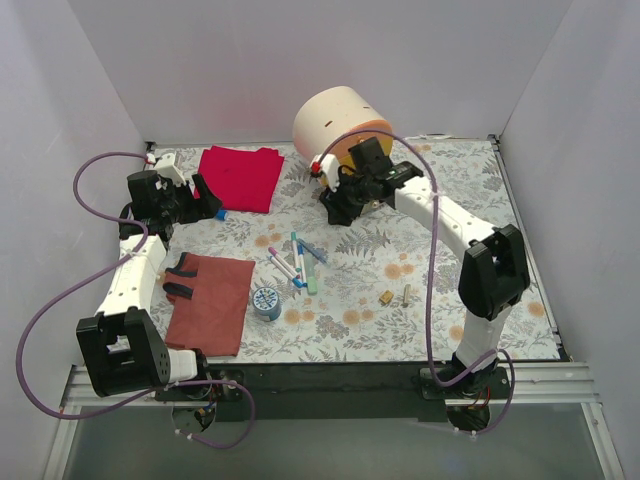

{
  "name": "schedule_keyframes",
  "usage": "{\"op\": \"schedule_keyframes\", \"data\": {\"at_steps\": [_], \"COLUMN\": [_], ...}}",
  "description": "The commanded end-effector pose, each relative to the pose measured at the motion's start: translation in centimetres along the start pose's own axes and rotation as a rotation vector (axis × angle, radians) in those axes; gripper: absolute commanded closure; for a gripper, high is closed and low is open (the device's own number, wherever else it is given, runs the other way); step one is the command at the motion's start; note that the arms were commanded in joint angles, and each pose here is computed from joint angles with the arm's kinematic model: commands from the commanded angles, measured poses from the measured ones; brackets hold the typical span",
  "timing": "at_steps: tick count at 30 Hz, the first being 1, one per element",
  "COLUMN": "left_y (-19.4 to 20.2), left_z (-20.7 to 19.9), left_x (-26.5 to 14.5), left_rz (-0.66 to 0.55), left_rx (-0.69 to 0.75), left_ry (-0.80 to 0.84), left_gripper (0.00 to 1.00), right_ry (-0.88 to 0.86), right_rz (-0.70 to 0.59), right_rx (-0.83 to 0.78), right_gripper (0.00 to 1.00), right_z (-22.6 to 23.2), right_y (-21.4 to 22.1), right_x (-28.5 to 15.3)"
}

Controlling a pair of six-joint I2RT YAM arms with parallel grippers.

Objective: Sort the stationery into containers
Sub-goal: Pick up the pen from the center of the board.

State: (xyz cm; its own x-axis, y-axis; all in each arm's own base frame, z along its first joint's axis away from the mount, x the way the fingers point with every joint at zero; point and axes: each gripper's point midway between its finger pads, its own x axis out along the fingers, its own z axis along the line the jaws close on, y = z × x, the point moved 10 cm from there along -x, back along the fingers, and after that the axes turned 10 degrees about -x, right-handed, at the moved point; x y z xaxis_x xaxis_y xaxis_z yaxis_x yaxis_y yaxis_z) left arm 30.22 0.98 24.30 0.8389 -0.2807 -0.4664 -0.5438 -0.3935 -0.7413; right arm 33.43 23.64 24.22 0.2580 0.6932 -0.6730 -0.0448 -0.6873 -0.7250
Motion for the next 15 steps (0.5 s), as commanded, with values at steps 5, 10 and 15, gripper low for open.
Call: {"op": "schedule_keyframes", "data": {"at_steps": [5,10,15], "left_y": [0.0,0.1,0.9], "left_z": [-0.4,-0.4,-0.1], "left_x": [-1.1,-1.4,-1.7], "left_rz": [-0.022,-0.023,-0.016], "left_rx": [0.01,0.028,0.023], "left_ry": [0.0,-0.013,-0.027], "left_gripper": [0.3,0.3,0.3], "right_ry": [-0.071,-0.057,-0.096], "right_rz": [0.058,0.149,0.21], "right_rx": [0.434,0.607,0.614], "right_gripper": [0.45,0.41,0.4], "right_z": [4.4,6.5,9.0], "right_y": [0.0,0.9,0.7], "right_x": [4.2,6.0,8.2]}}
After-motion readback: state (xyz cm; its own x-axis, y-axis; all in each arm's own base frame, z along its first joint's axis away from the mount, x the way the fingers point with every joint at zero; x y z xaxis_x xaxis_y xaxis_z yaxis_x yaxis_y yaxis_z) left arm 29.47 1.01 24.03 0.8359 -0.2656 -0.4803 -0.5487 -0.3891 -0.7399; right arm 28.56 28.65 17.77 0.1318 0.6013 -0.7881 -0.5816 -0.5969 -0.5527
